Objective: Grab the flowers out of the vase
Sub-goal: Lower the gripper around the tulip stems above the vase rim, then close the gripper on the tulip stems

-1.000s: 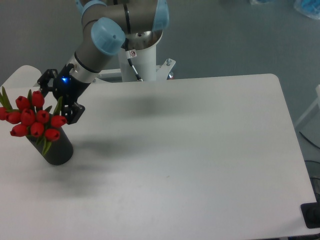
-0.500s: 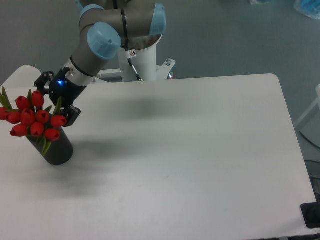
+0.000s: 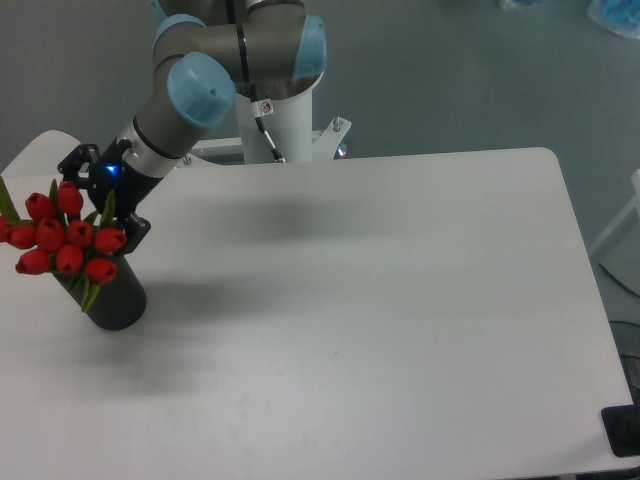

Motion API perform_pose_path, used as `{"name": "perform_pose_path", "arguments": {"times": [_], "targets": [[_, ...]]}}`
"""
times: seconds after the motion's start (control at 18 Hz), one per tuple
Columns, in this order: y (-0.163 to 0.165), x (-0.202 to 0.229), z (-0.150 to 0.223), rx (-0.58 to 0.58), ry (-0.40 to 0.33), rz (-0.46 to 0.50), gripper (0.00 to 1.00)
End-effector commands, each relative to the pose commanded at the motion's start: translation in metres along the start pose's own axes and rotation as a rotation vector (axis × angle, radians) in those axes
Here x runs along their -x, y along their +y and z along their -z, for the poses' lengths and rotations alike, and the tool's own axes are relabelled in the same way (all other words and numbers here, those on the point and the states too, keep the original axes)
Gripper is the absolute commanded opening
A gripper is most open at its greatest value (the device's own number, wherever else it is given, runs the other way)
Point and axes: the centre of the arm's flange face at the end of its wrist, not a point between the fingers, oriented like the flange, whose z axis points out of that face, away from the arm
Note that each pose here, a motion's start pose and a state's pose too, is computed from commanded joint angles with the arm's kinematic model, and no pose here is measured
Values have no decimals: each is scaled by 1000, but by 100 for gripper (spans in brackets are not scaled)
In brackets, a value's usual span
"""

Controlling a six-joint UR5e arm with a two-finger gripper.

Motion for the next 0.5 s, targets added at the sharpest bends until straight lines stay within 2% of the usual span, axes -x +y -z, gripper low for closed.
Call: {"name": "perform_pose_path", "arguments": {"times": [0.33, 0.5], "targets": [[-1, 6, -3, 2, 2, 6, 100], [-6, 9, -2, -19, 17, 40, 100]]}}
